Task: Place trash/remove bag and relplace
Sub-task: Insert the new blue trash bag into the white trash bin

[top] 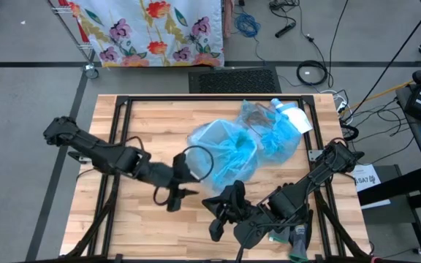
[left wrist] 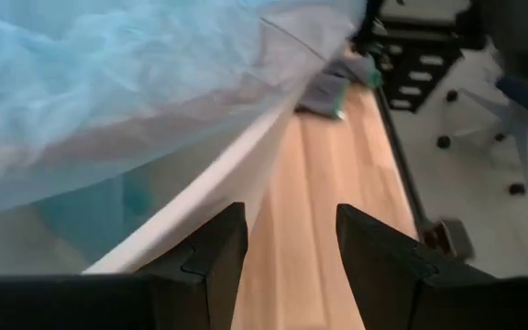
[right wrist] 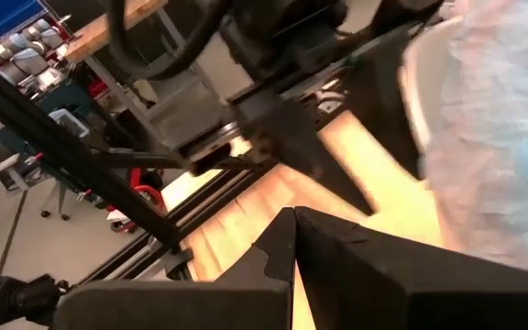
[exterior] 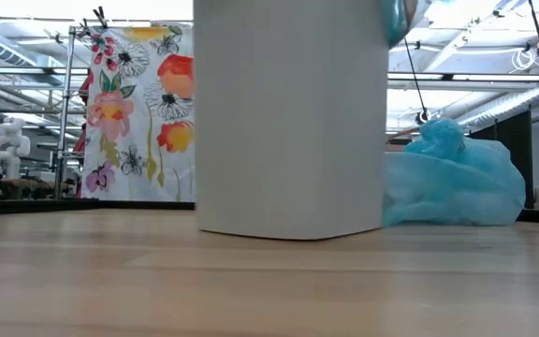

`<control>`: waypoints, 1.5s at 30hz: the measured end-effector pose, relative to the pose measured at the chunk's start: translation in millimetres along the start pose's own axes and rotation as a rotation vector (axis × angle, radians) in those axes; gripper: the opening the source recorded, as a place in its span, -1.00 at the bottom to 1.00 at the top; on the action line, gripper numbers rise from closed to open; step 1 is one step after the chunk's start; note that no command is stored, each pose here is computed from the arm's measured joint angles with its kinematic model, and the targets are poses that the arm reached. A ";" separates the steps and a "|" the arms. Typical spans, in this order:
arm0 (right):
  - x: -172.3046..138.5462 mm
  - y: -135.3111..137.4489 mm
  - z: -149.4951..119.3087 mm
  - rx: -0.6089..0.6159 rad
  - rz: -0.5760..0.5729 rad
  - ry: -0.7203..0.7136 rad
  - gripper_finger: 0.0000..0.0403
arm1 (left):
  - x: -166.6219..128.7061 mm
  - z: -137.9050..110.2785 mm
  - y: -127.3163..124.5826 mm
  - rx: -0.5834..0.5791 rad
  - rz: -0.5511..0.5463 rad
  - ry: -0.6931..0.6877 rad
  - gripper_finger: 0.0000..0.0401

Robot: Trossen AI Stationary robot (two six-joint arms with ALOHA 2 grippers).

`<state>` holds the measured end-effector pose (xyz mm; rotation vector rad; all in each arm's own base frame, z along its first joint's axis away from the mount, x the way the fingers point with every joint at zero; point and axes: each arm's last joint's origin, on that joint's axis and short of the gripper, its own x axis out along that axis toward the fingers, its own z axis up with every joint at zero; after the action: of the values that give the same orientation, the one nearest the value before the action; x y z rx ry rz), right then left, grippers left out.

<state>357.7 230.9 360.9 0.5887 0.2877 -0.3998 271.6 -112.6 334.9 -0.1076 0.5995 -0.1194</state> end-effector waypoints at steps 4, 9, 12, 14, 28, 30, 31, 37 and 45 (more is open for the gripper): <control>-5.7 0.4 2.9 -0.024 -0.020 -0.047 -1.00 | 1.4 3.9 9.7 -0.026 -0.007 -0.006 -0.14; -25.6 1.3 16.9 -0.026 -0.021 -0.115 -1.00 | -13.4 4.8 9.5 -0.027 -0.081 0.003 -0.14; -36.0 1.2 24.5 -0.027 -0.018 -0.141 -1.00 | -29.3 2.8 8.7 -0.007 -0.092 0.013 -0.14; -39.8 1.1 27.2 -0.034 -0.016 -0.149 -1.00 | -41.5 1.9 9.2 0.013 -0.089 0.007 -0.14; -48.8 2.8 25.3 -0.052 -0.007 -0.148 -1.00 | -116.0 -0.5 25.2 0.565 0.088 -0.134 -0.14; -48.6 2.2 25.2 -0.057 -0.010 -0.146 -1.00 | -112.5 1.0 25.0 0.694 0.104 -0.131 -0.14; -48.4 1.8 25.0 -0.062 -0.013 -0.144 -1.00 | -109.8 2.4 24.7 0.764 0.114 -0.132 -0.14; -48.4 0.6 24.0 -0.078 -0.021 -0.136 -1.00 | -80.4 10.8 23.0 1.002 0.235 -0.090 -0.14; -50.0 1.5 22.7 -0.088 -0.014 -0.130 -1.00 | -42.3 17.0 30.0 1.067 0.401 0.005 -0.14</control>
<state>317.5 232.7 398.3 0.4721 0.1838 -0.4347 249.1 -75.9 368.2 1.0415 0.4888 -0.0380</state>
